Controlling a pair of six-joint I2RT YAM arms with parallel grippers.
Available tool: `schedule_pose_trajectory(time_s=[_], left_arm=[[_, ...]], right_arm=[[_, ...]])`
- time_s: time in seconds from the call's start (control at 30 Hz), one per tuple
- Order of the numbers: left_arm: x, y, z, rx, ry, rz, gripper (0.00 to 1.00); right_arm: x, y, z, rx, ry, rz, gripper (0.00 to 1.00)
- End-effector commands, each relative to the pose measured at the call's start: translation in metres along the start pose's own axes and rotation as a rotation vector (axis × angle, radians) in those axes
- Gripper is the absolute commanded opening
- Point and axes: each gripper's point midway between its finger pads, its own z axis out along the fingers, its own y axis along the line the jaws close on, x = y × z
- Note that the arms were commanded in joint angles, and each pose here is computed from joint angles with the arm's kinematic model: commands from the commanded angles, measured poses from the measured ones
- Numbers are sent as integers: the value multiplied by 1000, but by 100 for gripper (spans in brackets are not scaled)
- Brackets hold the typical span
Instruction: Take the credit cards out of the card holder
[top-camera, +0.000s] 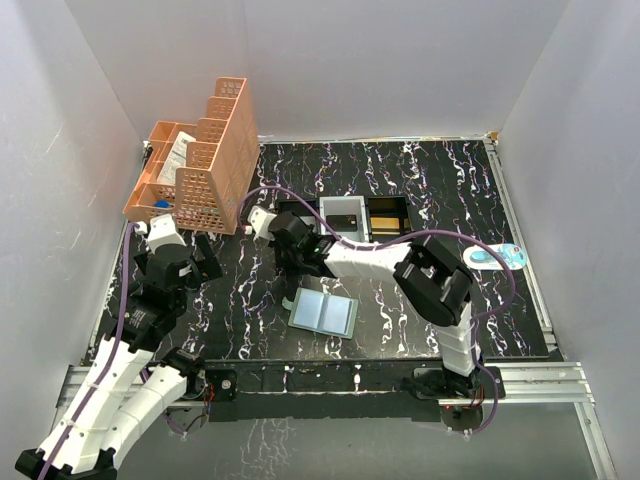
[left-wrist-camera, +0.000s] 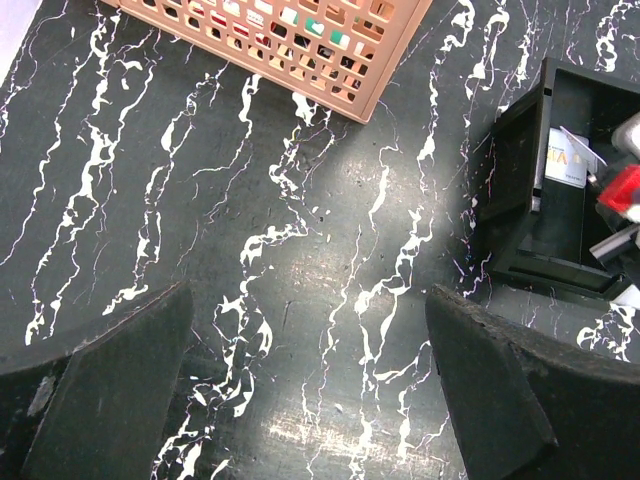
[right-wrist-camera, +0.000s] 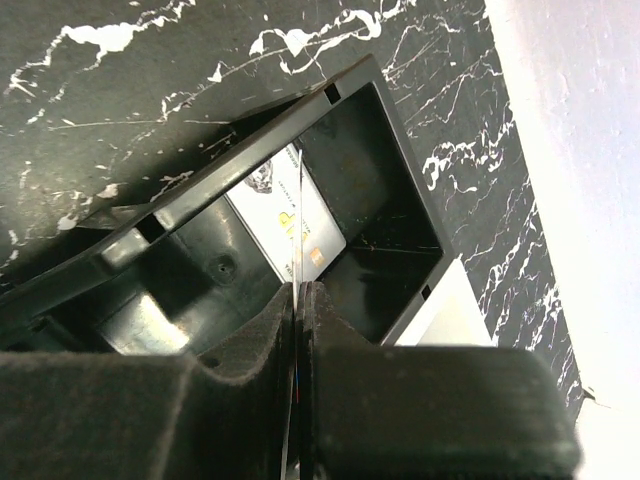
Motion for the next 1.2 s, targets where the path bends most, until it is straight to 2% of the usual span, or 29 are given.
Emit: schedule_pose_trajectory(time_s=[0.0,0.4,1.07,1.17], left_arm=[[-14,5,-6,-17,-42,-22,99],[-13,0,-5,6,-37,-11,99],[-11,-5,-4,31,-24,6,99],[-11,-5,-4,32,-24,6,99]], right_arm=[[-17,-22,10,36,-23,44,0],[3,-24,40,46,75,-3,0],[27,-14,67,65,109,-123,0],[27,-10,66,37,105,-106,7]])
